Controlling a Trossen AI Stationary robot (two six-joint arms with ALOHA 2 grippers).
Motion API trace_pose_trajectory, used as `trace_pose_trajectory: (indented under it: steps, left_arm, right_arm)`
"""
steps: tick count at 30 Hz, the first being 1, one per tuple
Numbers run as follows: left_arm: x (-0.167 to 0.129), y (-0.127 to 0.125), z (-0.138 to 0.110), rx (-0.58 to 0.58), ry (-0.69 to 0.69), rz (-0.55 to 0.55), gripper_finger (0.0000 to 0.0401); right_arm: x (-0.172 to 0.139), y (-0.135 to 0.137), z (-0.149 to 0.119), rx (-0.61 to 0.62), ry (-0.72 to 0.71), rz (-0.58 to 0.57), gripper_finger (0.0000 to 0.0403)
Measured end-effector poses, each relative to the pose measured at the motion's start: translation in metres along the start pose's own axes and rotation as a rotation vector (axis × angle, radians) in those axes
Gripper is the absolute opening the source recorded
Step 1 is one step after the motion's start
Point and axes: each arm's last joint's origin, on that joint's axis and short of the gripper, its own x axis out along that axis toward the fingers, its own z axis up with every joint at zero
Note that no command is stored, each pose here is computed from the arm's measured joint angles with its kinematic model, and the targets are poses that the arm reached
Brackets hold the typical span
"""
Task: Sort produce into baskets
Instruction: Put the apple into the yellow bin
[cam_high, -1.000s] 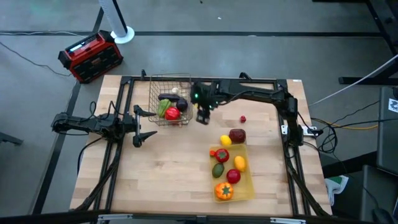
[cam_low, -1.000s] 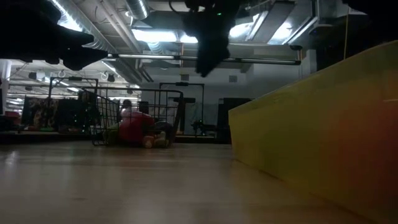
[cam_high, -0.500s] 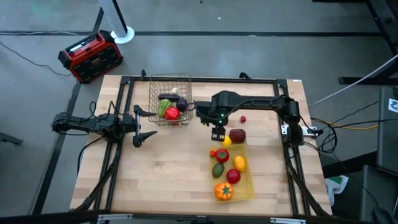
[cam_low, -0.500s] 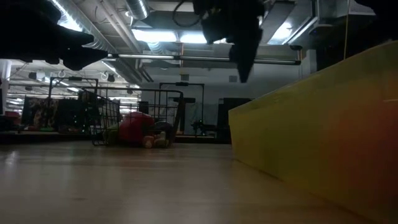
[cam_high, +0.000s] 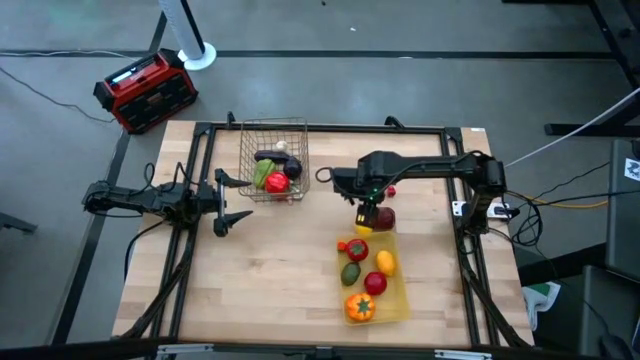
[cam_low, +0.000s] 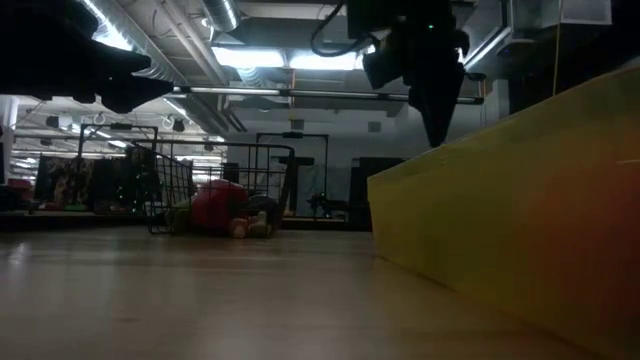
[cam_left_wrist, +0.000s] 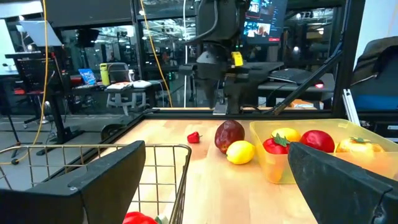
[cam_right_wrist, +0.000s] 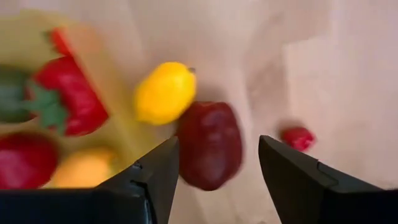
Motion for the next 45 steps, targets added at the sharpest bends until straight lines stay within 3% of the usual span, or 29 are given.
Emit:
trace_pose_trajectory:
  steps: [4,16,29,33,38,45]
  left_arm:
    - [0.0,0.0,0.0,0.0,0.0,0.0,0.0392]
    - [0.0,0.0,0.0,-0.005,0.0,0.0,0.0392]
    - [0.0,0.0,0.0,-0.004,0.0,0.0,0.0392]
    - [0.0,0.0,0.0,-0.002,0.0,0.0,0.0392]
    - [0.0,0.0,0.0,-0.001,0.0,0.0,0.0392]
    - [0.0,0.0,0.0,-0.001,0.0,0.0,0.0392]
  right_arm:
    - [0.0,-0.002,0.001,0.002,-0.022,-0.064,0.0218]
    - [0.0,-0.001,0.004,0.05,-0.044,-0.05,0.0218]
    - [0.002,0.0,-0.002,0.054,0.024,-0.002,0.0221]
    - [0.009,-0.001,-0.008,0.078,0.085,-0.015,0.0249]
    - [0.025,-0.002,-0.015,0.089,0.152,-0.029,0.0312]
    - [0.034,0.002,-0.02,0.11,0.212,0.058,0.0383]
